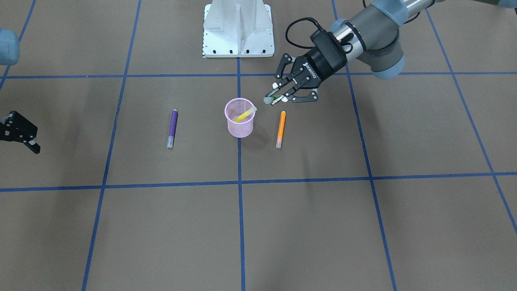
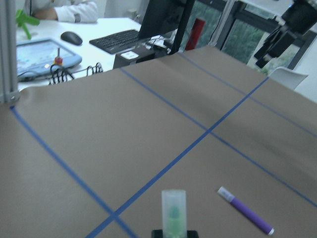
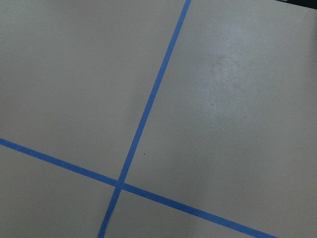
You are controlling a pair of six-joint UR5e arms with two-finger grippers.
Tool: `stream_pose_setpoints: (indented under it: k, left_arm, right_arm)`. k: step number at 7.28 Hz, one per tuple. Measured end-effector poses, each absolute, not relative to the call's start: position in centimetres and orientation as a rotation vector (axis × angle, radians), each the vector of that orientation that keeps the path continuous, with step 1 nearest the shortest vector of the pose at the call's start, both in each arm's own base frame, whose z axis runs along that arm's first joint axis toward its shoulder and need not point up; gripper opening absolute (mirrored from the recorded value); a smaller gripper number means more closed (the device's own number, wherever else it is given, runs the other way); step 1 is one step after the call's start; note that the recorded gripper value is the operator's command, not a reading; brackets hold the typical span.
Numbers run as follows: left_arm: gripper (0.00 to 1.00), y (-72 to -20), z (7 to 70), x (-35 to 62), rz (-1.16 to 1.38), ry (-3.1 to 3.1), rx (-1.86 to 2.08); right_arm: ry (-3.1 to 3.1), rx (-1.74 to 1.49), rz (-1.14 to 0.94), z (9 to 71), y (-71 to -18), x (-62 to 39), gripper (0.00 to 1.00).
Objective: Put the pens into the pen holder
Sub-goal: 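Lift the green marker with the left gripper and carry it over the cup, then release the green marker into the cup while the right gripper moves to purple marker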
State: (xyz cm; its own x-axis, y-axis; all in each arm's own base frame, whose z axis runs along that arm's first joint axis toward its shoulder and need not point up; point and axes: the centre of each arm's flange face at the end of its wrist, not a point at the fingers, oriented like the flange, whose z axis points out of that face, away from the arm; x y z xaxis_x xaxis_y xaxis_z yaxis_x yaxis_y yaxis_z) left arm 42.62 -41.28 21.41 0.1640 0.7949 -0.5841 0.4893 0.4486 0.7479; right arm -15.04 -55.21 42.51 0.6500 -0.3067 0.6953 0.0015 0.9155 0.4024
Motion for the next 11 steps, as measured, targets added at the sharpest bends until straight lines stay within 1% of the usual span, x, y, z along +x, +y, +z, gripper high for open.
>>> stream_pose_setpoints:
  k: [2,5,6,7,8,9,11]
  left_arm:
    - [0.00,-40.4,21.0,47.1,0.235,1.527,1.271]
    - [0.00,-39.0,23.3,50.7,0.247,1.509,1.311]
    - [0.12,-38.0,23.5,51.9,0.245,1.512,1.303]
    - [0.47,-37.3,23.5,52.7,0.244,1.516,1.297]
    - [0.96,-36.9,23.5,53.2,0.245,1.518,1.292]
    - [1.00,-36.8,23.5,53.4,0.246,1.518,1.290]
    - [1.00,-36.7,23.5,53.5,0.245,1.519,1.289]
  right_arm:
    - [-0.849,0.391,-0.179,42.3,-55.3,-15.1,1.00]
    - [-0.849,0.392,-0.178,42.3,-55.4,-15.1,1.00]
    - [-0.849,0.392,-0.177,42.3,-55.3,-15.1,1.00]
    - [-0.849,0.391,-0.177,42.3,-55.3,-15.1,1.00]
    - [-0.849,0.391,-0.177,42.3,-55.3,-15.1,1.00]
    - [-0.849,0.390,-0.177,42.3,-55.3,-15.1,1.00]
    - [-0.850,0.393,-0.177,42.2,-55.4,-15.1,1.00]
